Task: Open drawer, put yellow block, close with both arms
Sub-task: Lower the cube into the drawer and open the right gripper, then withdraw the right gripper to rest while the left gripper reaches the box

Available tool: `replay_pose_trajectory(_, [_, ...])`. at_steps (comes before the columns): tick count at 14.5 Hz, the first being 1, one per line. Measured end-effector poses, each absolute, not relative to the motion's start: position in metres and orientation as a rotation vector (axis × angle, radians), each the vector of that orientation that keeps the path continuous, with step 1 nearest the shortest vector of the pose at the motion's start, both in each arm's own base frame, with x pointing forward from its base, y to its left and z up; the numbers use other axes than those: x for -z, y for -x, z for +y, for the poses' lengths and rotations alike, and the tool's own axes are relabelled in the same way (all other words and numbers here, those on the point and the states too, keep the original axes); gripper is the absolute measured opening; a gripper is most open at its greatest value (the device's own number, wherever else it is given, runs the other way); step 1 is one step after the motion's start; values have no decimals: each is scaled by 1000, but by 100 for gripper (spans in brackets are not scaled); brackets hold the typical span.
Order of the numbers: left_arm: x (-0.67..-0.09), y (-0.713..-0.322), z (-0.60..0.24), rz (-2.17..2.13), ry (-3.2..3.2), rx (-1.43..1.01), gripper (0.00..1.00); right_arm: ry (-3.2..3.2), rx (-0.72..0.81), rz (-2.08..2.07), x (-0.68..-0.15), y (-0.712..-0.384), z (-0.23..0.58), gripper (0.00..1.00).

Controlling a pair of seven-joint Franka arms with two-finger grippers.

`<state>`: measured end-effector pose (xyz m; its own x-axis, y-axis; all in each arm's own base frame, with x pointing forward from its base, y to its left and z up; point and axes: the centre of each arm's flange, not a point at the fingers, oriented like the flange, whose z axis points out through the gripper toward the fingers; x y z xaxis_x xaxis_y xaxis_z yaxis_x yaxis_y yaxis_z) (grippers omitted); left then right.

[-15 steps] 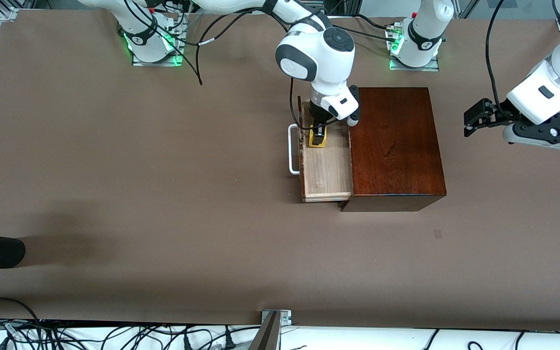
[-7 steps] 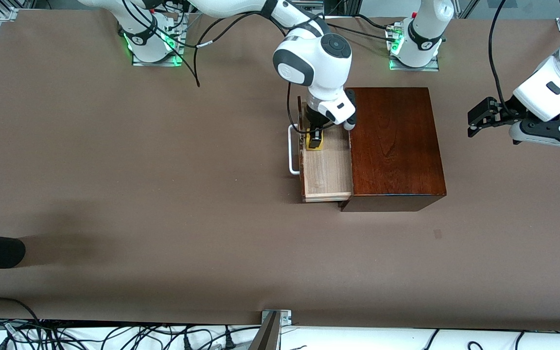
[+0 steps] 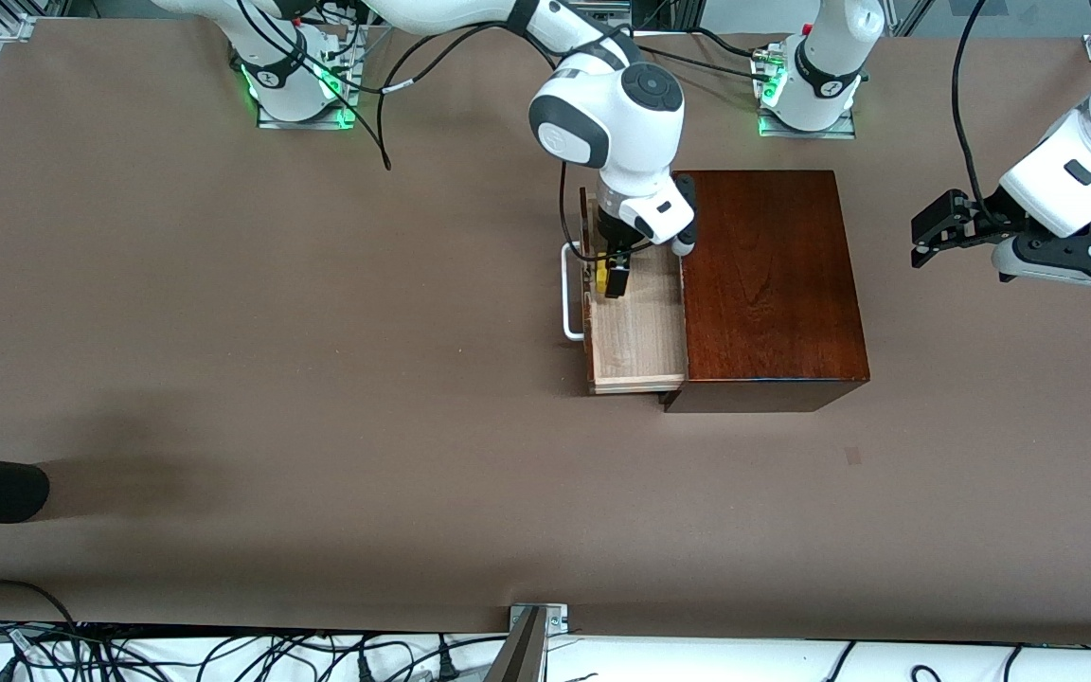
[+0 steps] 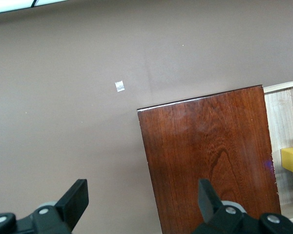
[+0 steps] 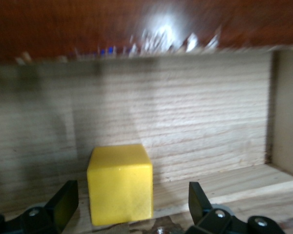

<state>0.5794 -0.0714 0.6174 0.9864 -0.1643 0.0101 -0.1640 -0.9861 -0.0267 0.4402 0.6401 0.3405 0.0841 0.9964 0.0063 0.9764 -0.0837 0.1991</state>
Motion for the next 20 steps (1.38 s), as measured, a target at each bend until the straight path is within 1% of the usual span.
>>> replay_pose_trajectory(3, [-617, -579, -71, 256, 3105, 19, 100, -2234, -295, 2003, -386, -447, 636, 100])
replay_pose_trajectory(5, [-617, -579, -71, 256, 3105, 19, 100, -2274, -296, 1943, -425, -463, 614, 100])
replay_pose_trajectory(7, [-617, -580, -71, 256, 3105, 19, 100, -2353, -295, 1843, -468, -497, 571, 100])
replay_pose_trajectory(11, [-617, -580, -71, 256, 3105, 19, 100, -2616, -343, 1590, -536, -588, 443, 100])
replay_pose_trajectory(13, [-617, -580, -71, 256, 3105, 19, 100, -2708, -309, 1461, -564, -614, 377, 100])
replay_pose_trajectory(15, [-617, -580, -73, 260, 3105, 18, 100, -2755, -292, 1352, -596, -620, 326, 100])
replay_pose_trajectory(16, [-615, -580, -75, 265, 3104, 12, 100, -2791, -290, 1290, -611, -618, 306, 100])
replay_pose_trajectory(20, [-605, -584, -82, 283, 3102, -14, 100, -2960, -265, 948, -651, -591, 220, 100])
